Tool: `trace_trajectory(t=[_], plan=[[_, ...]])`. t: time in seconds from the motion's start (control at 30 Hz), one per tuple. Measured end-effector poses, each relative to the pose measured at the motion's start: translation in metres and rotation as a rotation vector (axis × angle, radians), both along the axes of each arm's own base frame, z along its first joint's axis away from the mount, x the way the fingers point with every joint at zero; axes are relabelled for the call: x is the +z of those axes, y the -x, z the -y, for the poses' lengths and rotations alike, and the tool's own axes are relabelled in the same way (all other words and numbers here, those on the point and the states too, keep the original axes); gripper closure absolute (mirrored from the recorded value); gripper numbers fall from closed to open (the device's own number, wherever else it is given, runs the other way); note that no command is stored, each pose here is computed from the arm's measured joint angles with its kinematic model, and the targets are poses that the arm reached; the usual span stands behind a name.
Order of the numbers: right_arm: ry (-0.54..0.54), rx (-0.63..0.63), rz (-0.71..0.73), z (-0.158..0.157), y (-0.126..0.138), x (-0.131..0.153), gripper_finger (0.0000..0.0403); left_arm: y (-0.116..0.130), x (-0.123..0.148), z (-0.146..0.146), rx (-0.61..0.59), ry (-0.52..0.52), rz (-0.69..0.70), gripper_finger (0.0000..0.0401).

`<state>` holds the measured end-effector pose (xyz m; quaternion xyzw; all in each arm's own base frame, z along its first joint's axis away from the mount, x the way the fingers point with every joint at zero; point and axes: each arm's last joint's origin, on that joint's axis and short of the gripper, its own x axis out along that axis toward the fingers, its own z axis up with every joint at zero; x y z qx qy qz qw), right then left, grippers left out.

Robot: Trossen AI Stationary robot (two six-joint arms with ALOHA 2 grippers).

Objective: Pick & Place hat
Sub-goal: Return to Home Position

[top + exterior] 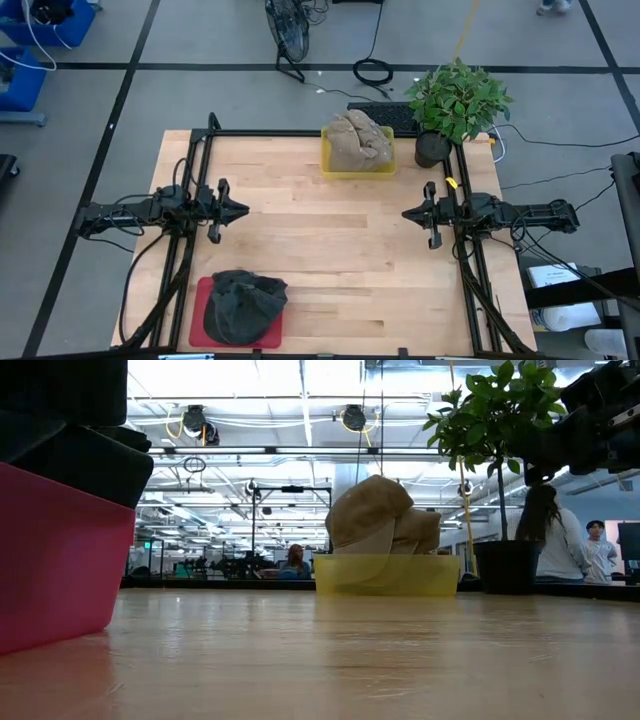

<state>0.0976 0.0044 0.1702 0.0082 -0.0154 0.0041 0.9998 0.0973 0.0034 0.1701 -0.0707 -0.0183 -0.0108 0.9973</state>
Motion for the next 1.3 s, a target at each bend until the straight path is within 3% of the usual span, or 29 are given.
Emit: trace_trajectory(t=[0.33, 0.5, 0.77, 1.3], plan=[[0.000, 0.001, 0.003, 0.000, 0.000, 0.000, 0.0403, 0.001, 0.002, 0.001, -0.021, 0.060, -0.004, 0.0352], [0.000, 0.001, 0.003, 0.000, 0.000, 0.000, 0.0403, 0.004, 0.018, 0.001, -0.020, -0.001, 0.046, 0.0352], [0.000, 0.002, 0.003, 0.000, 0.000, 0.000, 0.0403, 0.007, 0.002, 0.001, -0.019, 0.036, -0.185, 0.0352], [0.000, 0.002, 0.003, 0.000, 0.000, 0.000, 0.0403, 0.007, 0.001, 0.000, -0.005, -0.071, -0.191, 0.0352]])
